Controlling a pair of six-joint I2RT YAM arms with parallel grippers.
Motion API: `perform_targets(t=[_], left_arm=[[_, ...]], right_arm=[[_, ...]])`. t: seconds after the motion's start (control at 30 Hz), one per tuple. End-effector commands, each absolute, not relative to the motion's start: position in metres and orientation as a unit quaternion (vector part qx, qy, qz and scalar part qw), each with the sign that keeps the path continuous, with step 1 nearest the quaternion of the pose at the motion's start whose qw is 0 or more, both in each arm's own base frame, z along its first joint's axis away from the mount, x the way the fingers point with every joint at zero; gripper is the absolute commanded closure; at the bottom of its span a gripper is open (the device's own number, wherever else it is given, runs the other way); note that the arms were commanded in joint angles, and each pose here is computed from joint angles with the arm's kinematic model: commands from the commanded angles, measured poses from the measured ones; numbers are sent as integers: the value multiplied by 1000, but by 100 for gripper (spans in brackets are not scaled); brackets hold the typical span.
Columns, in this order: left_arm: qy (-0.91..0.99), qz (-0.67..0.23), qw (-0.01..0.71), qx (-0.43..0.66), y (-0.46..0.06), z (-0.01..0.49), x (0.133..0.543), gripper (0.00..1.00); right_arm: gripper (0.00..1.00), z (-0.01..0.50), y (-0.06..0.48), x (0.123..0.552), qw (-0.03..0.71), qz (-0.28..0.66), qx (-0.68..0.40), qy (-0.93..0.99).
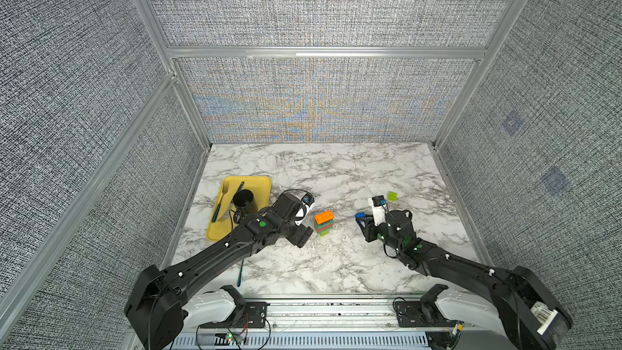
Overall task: Assemble a carrot with lego
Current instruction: Assemble the lego brick with the lego brick.
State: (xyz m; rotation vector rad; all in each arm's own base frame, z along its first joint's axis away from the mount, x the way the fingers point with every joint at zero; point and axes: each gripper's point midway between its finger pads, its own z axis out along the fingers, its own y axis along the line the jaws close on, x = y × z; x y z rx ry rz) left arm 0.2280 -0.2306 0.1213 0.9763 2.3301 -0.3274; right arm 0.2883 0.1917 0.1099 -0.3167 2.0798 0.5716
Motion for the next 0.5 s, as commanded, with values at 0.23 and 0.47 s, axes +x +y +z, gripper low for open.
perform_targets(t=[0.23,0.47], left_arm=[[843,-118,364,377,-271,111,268,8],[847,-77,351,390,-265,100,275,8]], right_arm=[[83,107,199,287,440,251,-151,849],[84,110,199,287,442,251,-154,847]])
